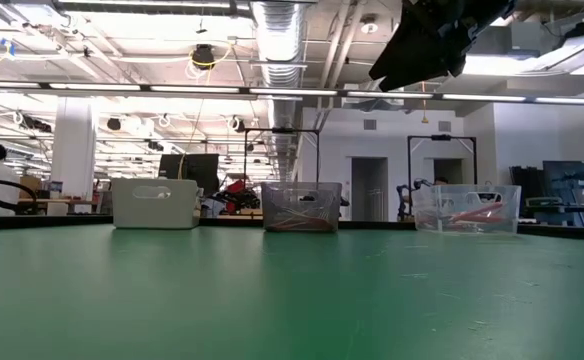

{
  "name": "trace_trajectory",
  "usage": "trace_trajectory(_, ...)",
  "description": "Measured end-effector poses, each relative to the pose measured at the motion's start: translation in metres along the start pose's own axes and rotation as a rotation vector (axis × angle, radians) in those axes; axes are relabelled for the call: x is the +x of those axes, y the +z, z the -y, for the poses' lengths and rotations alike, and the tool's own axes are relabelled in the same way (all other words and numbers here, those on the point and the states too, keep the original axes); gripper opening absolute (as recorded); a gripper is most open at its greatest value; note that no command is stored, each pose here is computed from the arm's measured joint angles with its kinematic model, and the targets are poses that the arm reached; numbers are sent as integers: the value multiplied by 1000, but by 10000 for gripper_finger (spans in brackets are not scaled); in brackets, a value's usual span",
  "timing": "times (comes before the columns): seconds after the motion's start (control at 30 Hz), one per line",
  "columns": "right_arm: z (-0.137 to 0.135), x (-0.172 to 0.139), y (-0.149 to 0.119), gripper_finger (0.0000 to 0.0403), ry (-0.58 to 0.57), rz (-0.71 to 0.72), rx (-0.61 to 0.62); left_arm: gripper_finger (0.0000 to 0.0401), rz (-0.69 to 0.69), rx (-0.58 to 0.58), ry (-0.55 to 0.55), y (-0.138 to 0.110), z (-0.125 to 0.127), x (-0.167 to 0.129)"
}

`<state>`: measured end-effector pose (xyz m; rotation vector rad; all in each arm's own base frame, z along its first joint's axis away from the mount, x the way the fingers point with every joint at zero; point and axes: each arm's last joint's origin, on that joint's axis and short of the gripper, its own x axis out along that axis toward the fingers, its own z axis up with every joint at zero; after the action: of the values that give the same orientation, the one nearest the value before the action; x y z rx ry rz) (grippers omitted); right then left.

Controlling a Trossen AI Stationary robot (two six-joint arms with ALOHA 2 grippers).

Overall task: Sort silverware by color (type)
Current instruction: Put the blue fork into the white bin

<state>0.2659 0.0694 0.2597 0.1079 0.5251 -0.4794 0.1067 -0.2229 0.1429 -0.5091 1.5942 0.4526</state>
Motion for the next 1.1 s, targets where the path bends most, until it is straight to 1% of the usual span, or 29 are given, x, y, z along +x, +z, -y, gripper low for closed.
trace_trajectory(0.07, 1, 0, 0, 239, -2, 1, 2, 16, 54, 33, 0, 5, 3, -4)
trace_trajectory(0.13, 1, 0, 0, 239, -2, 1, 3, 16, 125, 39, -27, 13, 11, -10)
trace_trajectory(0.17, 0, 0, 1, 239, -1, 2, 4, 16, 151, 45, -21, 17, 12, -13)
trace_trajectory(0.23, 1, 1, 1, 239, -2, 2, 4, 15, 214, 72, 31, 22, 10, -18)
trace_trajectory(0.33, 0, 1, 1, 239, -1, 4, 6, 15, 258, 92, -6, 27, 17, -25)
trace_trajectory(0.4, 0, 1, 1, 239, 0, 6, 8, 16, 260, 78, 18, 32, 15, -26)
trace_trajectory(0.5, 0, 1, 1, 239, 0, 5, 7, 22, 292, 11, 36, 35, 12, -26)
trace_trajectory(0.6, 0, 1, 1, 239, 0, 5, 7, 40, 380, -27, 43, 38, 10, -27)
trace_trajectory(0.67, 0, 1, 1, 239, 0, 4, 6, 59, 411, -36, 15, 40, 11, -25)
trace_trajectory(0.73, 0, 1, 1, 239, -1, 3, 5, 81, 404, -41, 11, 41, 10, -21)
trace_trajectory(0.8, 1, 1, 0, 239, -2, 1, 3, 102, 363, -50, 7, 42, 7, -15)
trace_trajectory(0.9, 1, 1, 0, 239, -2, 1, 4, 126, 323, -74, 37, 42, -1, -6)
trace_trajectory(1.0, 1, 1, 0, 239, -2, 1, 4, 131, 300, -93, 30, 42, -6, 0)
trace_trajectory(1.1, 1, 1, 0, 239, -2, 1, 3, 110, 287, -75, 26, 43, -8, 5)
